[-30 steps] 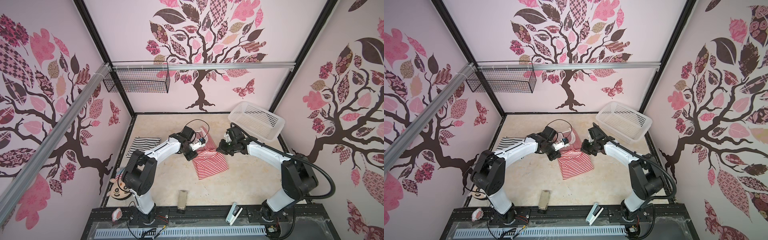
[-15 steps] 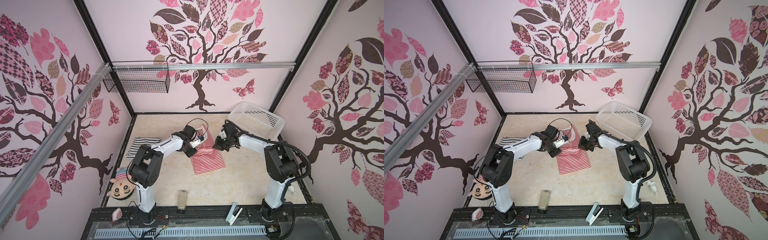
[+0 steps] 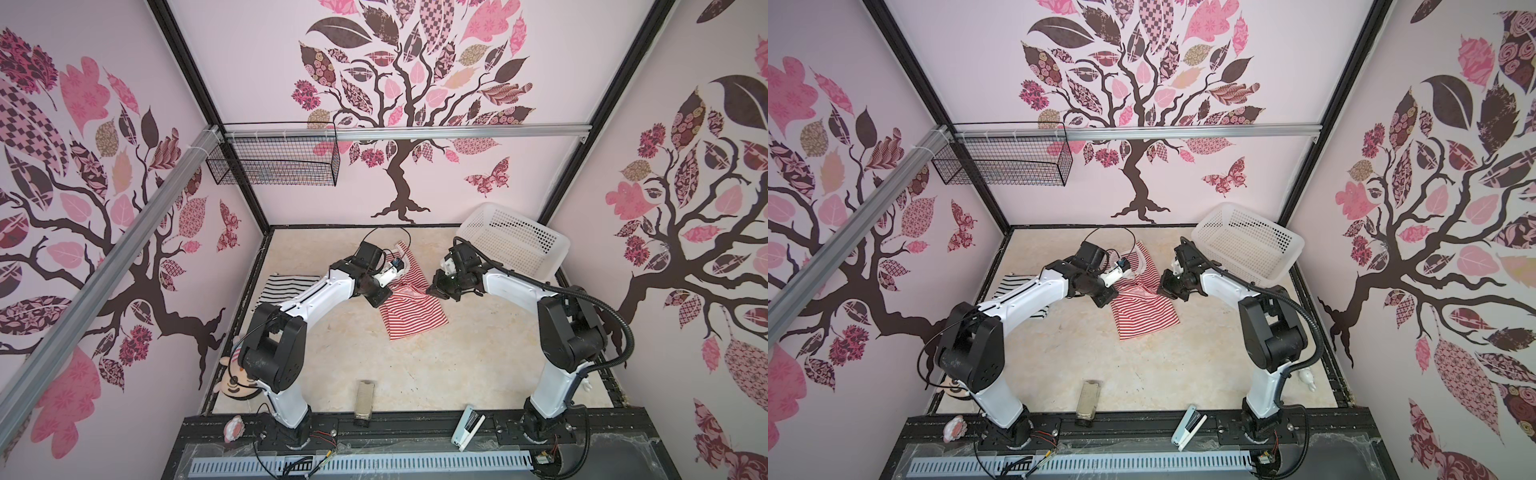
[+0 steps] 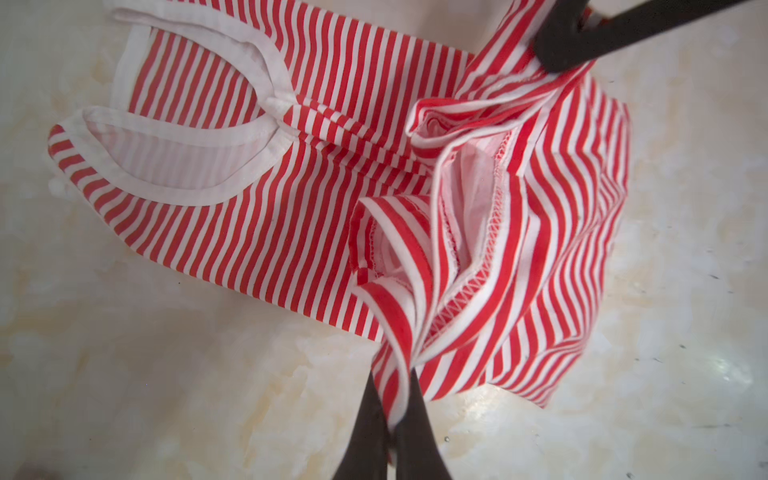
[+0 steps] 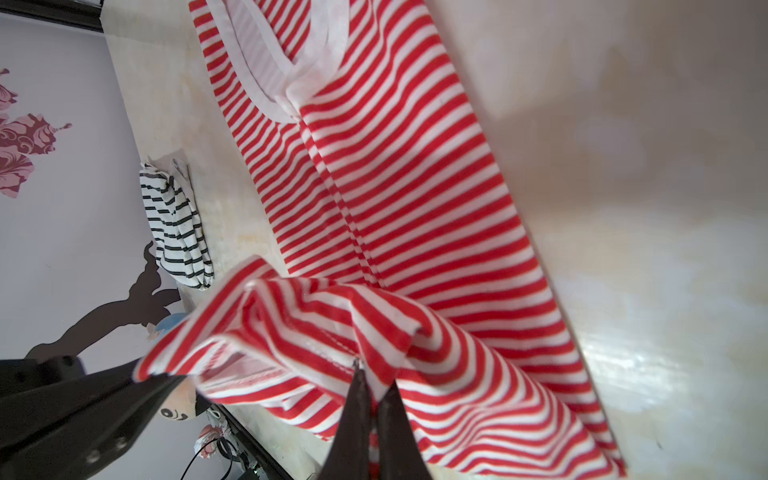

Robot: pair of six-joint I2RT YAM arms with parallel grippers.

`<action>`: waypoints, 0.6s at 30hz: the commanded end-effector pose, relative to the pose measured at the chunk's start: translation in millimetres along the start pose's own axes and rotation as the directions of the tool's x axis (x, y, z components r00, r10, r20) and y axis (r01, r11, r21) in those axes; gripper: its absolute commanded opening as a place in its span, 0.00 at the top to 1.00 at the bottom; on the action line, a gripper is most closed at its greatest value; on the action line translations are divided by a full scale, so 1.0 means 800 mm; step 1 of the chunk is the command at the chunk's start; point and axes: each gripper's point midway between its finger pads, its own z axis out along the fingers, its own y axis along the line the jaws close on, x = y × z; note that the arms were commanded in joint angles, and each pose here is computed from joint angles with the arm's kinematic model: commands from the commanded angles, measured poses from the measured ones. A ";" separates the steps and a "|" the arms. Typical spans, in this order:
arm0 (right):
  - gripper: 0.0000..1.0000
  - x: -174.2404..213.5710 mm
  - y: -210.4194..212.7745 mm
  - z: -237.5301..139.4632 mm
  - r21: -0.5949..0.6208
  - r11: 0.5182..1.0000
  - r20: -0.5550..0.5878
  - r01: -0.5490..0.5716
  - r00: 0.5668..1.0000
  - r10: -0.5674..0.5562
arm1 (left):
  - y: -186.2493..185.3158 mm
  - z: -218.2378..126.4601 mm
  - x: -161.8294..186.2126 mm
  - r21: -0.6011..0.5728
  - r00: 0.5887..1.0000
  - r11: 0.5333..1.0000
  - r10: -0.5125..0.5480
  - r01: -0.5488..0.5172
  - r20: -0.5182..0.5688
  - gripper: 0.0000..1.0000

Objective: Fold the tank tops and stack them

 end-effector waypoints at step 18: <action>0.95 0.136 -0.009 -0.151 -0.114 0.993 0.076 -0.010 0.997 0.018 | -0.194 -0.082 0.070 0.362 0.972 0.914 0.225 -0.186 -0.067 1.00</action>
